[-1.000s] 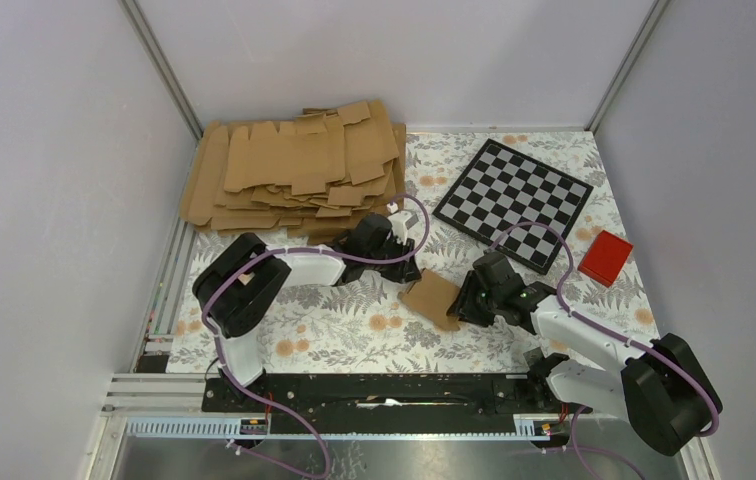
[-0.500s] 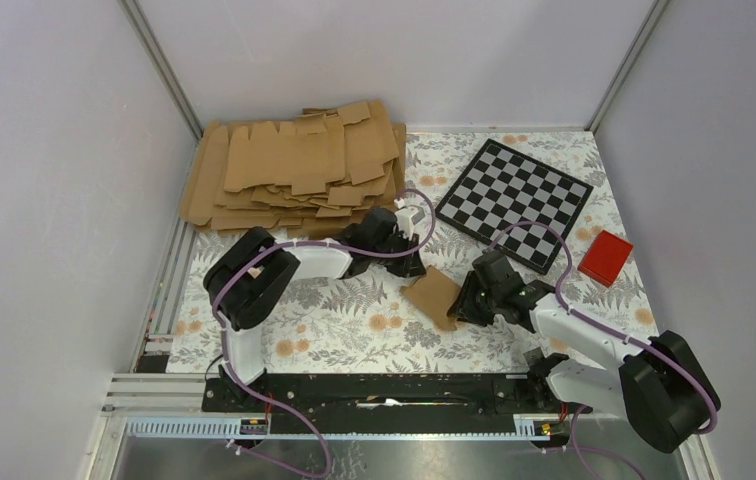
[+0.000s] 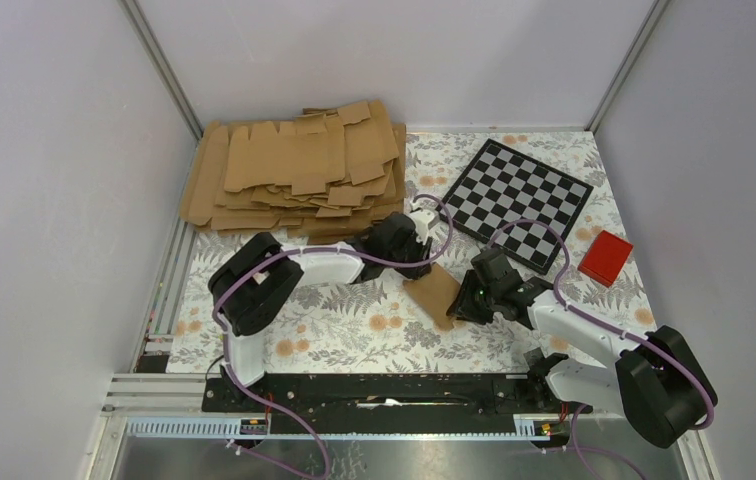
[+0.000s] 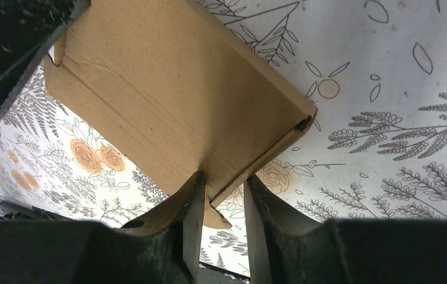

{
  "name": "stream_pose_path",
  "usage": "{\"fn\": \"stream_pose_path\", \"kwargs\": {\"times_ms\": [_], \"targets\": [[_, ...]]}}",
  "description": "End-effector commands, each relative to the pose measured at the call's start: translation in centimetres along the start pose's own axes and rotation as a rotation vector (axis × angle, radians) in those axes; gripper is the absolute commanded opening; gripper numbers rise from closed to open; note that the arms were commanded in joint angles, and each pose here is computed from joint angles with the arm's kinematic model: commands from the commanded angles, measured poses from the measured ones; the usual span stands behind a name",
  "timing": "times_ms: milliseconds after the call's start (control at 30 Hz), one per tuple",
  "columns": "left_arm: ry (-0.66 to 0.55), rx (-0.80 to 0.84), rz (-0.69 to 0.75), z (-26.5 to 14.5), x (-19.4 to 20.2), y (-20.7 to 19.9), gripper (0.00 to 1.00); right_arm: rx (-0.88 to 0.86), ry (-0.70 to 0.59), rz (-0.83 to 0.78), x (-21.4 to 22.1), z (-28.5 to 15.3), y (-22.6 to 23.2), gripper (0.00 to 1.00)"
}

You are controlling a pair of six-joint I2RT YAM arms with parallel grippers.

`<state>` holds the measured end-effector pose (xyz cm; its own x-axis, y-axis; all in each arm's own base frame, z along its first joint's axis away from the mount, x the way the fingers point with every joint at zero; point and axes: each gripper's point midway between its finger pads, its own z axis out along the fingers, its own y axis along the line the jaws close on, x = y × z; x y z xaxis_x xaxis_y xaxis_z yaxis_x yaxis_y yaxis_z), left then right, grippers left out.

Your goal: Fold the paper box

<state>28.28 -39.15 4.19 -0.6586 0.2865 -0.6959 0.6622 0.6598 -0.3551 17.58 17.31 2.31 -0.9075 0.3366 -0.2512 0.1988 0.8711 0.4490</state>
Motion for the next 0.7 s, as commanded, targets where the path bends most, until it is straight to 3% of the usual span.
{"fn": "stream_pose_path", "kwargs": {"times_ms": [0,400,667], "targets": [[-0.04,-0.01,0.026,-1.7,1.0,-1.1,0.23,-0.058,-0.107,-0.073,-2.5,-0.1,1.7,0.33],[-0.289,0.089,-0.08,-6.7,-2.7,-0.2,0.59,-0.072,-0.102,-0.119,-2.4,-0.3,1.8,0.36],[-0.559,-0.074,-0.06,-13.1,-5.0,2.3,0.66,-0.083,-0.101,-0.164,-2.2,-0.5,1.8,0.37]]}}
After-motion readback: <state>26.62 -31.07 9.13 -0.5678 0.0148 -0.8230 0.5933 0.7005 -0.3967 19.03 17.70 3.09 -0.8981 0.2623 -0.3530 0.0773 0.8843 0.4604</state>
